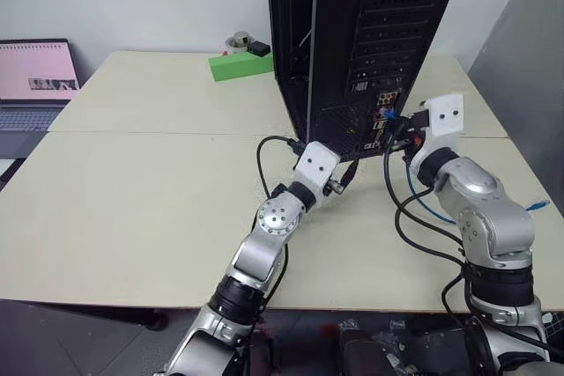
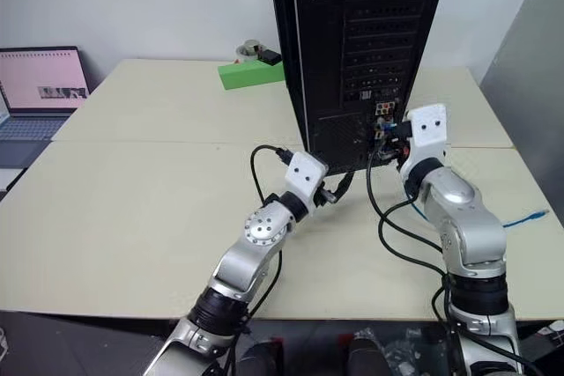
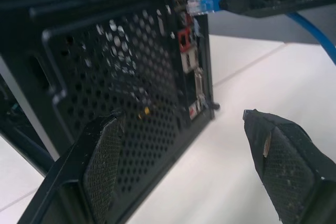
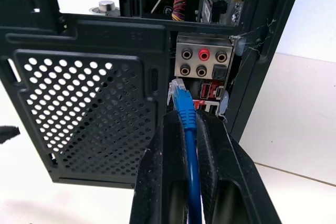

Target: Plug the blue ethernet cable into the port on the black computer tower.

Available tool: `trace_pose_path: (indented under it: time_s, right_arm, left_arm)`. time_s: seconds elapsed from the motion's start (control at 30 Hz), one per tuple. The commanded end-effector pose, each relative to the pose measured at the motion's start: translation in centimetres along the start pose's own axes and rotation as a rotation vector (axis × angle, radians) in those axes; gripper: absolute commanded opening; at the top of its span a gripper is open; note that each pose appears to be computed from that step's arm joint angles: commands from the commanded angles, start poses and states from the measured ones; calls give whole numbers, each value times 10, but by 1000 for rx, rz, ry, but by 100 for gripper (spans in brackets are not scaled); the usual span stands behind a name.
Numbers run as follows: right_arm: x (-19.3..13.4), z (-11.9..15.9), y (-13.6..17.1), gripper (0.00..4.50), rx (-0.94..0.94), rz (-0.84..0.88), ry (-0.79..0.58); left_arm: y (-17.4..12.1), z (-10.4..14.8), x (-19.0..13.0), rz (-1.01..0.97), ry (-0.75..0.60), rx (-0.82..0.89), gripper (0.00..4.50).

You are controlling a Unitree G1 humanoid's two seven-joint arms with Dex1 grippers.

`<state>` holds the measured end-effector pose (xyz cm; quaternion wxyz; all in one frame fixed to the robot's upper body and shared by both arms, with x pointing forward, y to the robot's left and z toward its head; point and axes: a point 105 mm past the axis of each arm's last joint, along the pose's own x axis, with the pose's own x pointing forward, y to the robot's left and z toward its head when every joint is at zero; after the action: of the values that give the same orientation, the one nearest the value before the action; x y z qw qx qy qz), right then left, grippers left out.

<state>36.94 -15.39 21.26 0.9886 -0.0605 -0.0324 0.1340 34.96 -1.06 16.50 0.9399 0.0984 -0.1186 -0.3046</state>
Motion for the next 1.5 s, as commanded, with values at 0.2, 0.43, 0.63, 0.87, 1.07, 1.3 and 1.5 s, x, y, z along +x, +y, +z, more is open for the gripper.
trace_pose_path:
  time_s: [0.2, 0.43, 0.63, 0.87, 1.07, 1.3, 1.5]
  right_arm:
    - [7, 6, -3, 0, -26, -7, -28]
    - [12, 7, -1, 0, -32, 3, -32]
    - [15, 8, -2, 0, -37, 7, -35]
    - [18, 7, -3, 0, -50, 8, -33]
    - [20, 5, -5, 0, -64, -4, -29]
    - [16, 2, -2, 0, -58, 12, -18]
    - [16, 0, -3, 0, -54, 4, -18]
  left_arm:
    - [1, 10, 0, 3, -22, -2, 379]
    - [3, 10, 0, 9, -19, -1, 379]
    - [4, 9, -2, 7, -15, 5, 379]
    - [5, 9, -2, 9, -14, 5, 379]
    - [5, 9, -2, 9, -13, 4, 379]
    - [7, 8, -3, 16, -10, 5, 379]
    - [6, 8, -3, 12, -11, 4, 379]
